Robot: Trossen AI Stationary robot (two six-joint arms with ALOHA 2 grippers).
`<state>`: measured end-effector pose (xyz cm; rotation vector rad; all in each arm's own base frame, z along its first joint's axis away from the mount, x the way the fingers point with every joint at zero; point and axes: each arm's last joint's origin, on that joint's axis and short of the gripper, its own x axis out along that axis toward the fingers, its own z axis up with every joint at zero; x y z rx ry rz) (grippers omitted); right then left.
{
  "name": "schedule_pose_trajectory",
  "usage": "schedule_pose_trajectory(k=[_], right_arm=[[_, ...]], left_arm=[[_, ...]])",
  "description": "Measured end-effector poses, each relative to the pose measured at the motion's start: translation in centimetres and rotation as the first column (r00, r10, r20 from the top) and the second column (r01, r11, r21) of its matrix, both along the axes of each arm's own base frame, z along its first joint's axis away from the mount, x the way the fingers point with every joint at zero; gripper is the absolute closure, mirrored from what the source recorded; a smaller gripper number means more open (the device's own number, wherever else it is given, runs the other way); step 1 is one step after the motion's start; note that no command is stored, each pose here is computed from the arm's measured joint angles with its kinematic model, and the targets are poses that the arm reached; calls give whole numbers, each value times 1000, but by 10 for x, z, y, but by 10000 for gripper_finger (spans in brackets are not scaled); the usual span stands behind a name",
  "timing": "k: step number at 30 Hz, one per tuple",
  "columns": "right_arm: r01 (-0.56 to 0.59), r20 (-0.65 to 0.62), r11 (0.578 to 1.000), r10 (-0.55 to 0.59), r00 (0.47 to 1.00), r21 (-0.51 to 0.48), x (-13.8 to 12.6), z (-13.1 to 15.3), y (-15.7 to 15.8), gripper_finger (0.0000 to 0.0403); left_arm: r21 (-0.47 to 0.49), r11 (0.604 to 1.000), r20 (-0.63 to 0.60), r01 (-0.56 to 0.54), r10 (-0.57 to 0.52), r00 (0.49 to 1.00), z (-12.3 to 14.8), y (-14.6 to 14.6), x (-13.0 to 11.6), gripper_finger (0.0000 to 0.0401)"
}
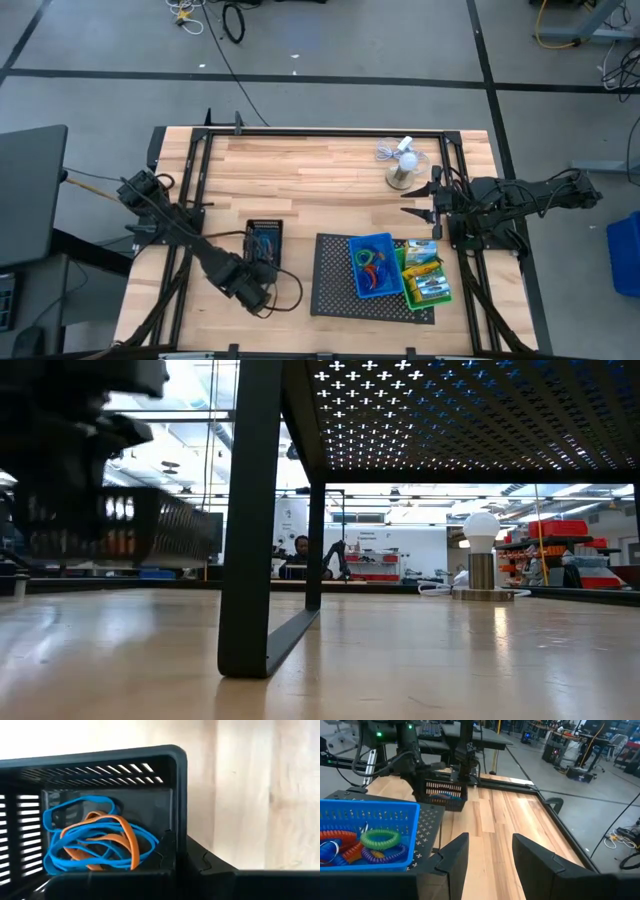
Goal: Pick & Place Office Desk Supplies
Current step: Put the black bin with the rubber bands on the shelf
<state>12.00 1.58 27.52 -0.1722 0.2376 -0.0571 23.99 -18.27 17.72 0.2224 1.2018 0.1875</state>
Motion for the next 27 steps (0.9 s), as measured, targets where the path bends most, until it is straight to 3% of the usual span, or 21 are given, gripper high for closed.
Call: schedule_pose_trajectory(k=[6,18,27], right_arm=[[10,1,1000,-10,1000,0,0,0,0,242],[23,9,999,-23,1000,-24,0,1,-1,242],[27,52,997,-23,998,-69,-1,7,-1,242]], left_arm=[[39,999,8,-33,32,999,27,1,10,398],[12,1000,65,2,-3,998,84,0,31,398],[33,996,31,79,-80,996,103,-5,67,398]])
